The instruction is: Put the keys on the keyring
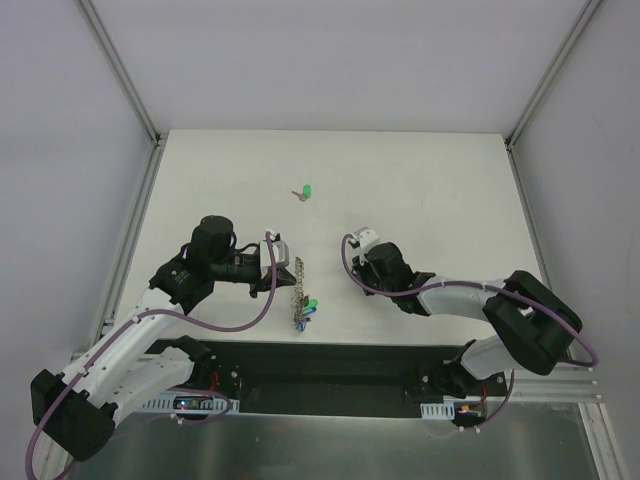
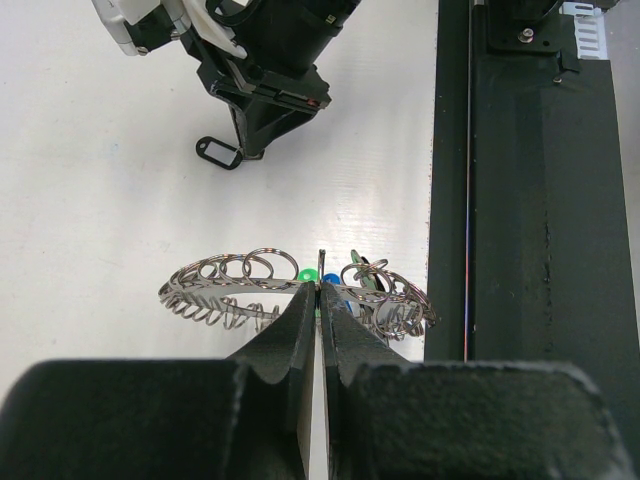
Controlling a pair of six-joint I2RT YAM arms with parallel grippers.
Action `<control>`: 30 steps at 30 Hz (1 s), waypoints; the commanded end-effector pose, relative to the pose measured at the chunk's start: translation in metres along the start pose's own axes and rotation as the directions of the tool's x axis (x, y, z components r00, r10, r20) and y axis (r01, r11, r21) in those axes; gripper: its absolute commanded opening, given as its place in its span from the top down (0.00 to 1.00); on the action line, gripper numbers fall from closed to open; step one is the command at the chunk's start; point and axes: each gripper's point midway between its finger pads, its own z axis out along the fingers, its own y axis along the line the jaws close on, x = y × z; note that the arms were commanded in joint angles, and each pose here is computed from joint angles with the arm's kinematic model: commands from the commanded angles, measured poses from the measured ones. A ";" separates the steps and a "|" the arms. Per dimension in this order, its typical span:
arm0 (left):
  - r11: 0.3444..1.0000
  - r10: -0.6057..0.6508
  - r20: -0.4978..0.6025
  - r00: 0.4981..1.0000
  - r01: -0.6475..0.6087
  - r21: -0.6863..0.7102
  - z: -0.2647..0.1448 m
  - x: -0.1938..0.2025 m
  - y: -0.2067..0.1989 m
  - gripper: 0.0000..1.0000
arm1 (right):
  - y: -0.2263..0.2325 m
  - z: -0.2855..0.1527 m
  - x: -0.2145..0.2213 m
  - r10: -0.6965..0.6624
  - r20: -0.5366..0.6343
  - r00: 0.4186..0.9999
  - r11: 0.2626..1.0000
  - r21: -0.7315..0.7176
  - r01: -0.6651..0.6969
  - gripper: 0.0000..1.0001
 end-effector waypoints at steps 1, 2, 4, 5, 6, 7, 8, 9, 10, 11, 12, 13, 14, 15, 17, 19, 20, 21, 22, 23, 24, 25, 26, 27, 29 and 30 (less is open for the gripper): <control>0.999 0.046 0.040 0.998 -0.047 0.017 0.002 -0.012 -0.002 1.00 | 0.004 0.003 -0.017 0.013 0.037 0.999 1.000 -0.014 -0.013 0.85; 0.999 0.043 0.039 0.998 -0.044 0.016 0.002 -0.012 -0.002 1.00 | 0.004 0.003 -0.017 0.012 0.035 0.999 1.000 -0.015 -0.011 0.85; 0.999 0.042 0.038 0.998 -0.043 0.016 0.002 -0.012 -0.002 1.00 | 0.005 0.004 -0.017 0.012 0.033 0.999 1.000 -0.016 -0.011 0.85; 0.999 0.045 0.040 0.998 -0.045 0.016 0.002 -0.012 -0.002 1.00 | 0.005 0.005 -0.017 0.011 0.030 0.999 1.000 -0.016 -0.011 0.85; 0.999 0.042 0.038 0.998 -0.042 0.015 0.002 -0.012 -0.002 1.00 | 0.004 0.005 -0.016 0.012 0.029 1.000 1.000 -0.015 -0.012 0.85; 0.999 0.043 0.036 0.998 -0.043 0.015 0.002 -0.011 -0.001 1.00 | 0.005 0.004 -0.017 0.011 0.030 0.999 1.000 -0.016 -0.011 0.85; 0.999 0.043 0.039 0.998 -0.044 0.016 0.002 -0.012 -0.002 1.00 | 0.005 0.005 -0.017 0.011 0.030 0.999 1.000 -0.016 -0.011 0.85; 0.999 0.043 0.039 0.998 -0.044 0.016 0.002 -0.012 -0.002 1.00 | 0.004 0.005 -0.017 0.011 0.030 0.999 1.000 -0.016 -0.010 0.85; 0.999 0.045 0.040 0.998 -0.045 0.017 0.002 -0.012 -0.002 1.00 | 0.005 0.005 -0.017 0.011 0.029 1.000 1.000 -0.017 -0.011 0.85; 0.999 0.046 0.041 0.998 -0.046 0.015 0.002 -0.012 -0.002 1.00 | 0.005 0.005 -0.017 0.011 0.027 1.000 1.000 -0.017 -0.011 0.86; 0.999 0.045 0.040 0.998 -0.045 0.017 0.002 -0.012 -0.002 1.00 | 0.005 0.006 -0.015 0.010 0.018 1.000 1.000 -0.016 -0.010 0.86; 0.999 0.043 0.040 0.998 -0.044 0.017 0.002 -0.012 -0.002 1.00 | 0.005 0.007 -0.014 0.010 0.013 1.000 1.000 -0.016 -0.009 0.86; 0.999 0.043 0.039 0.998 -0.044 0.016 0.002 -0.012 -0.002 1.00 | 0.005 0.007 -0.016 0.009 0.015 1.000 1.000 -0.015 -0.009 0.87; 0.999 0.045 0.040 0.998 -0.045 0.015 0.002 -0.012 -0.002 1.00 | 0.005 0.008 -0.015 0.008 0.010 1.000 1.000 -0.016 -0.008 0.88; 0.999 0.045 0.038 0.998 -0.046 0.015 0.002 -0.011 -0.002 1.00 | 0.005 0.009 -0.015 0.009 0.009 1.000 1.000 -0.011 -0.009 0.93; 0.999 0.045 0.039 0.998 -0.046 0.016 0.002 -0.011 -0.002 1.00 | 0.005 0.008 -0.016 0.008 0.011 1.000 1.000 -0.011 -0.008 0.94; 0.999 0.045 0.038 0.998 -0.046 0.015 0.002 -0.012 -0.002 1.00 | 0.004 0.007 -0.017 0.008 0.014 1.000 1.000 -0.010 -0.008 0.98; 0.999 0.047 0.041 0.998 -0.048 0.015 0.002 -0.012 -0.002 1.00 | 0.004 0.006 -0.016 0.008 0.014 1.000 1.000 -0.010 -0.008 0.99; 0.999 0.047 0.041 0.998 -0.048 0.015 0.002 -0.012 -0.002 1.00 | 0.005 0.004 -0.019 0.006 0.027 1.000 1.000 -0.016 -0.005 0.99; 0.999 0.046 0.040 0.998 -0.047 0.015 0.002 -0.012 -0.002 1.00 | 0.006 0.002 -0.021 0.005 0.035 0.999 1.000 -0.019 -0.004 0.99; 0.999 0.047 0.041 0.998 -0.048 0.016 0.002 -0.013 -0.002 1.00 | 0.006 0.000 -0.019 -0.002 0.033 0.999 1.000 -0.022 0.002 0.99; 0.999 0.046 0.041 0.998 -0.047 0.018 0.002 -0.012 -0.003 1.00 | 0.006 -0.002 -0.021 -0.019 0.039 0.999 1.000 -0.024 0.020 0.99; 0.999 0.049 0.041 0.998 -0.049 0.016 0.002 -0.012 -0.002 1.00 | 0.009 -0.006 -0.026 -0.032 0.054 0.998 0.999 -0.031 0.034 0.99; 0.999 0.049 0.041 0.998 -0.050 0.017 0.002 -0.012 -0.002 1.00 | 0.009 -0.010 -0.023 -0.051 0.040 0.998 0.998 -0.032 0.052 0.99; 0.998 0.052 0.043 0.998 -0.053 0.019 0.002 -0.012 -0.003 1.00 | 0.013 -0.020 -0.034 -0.094 0.067 0.993 0.994 -0.048 0.097 0.99; 0.998 0.054 0.042 0.998 -0.055 0.021 0.002 -0.012 -0.003 1.00 | 0.012 -0.023 -0.032 -0.109 0.054 0.993 0.992 -0.050 0.112 0.99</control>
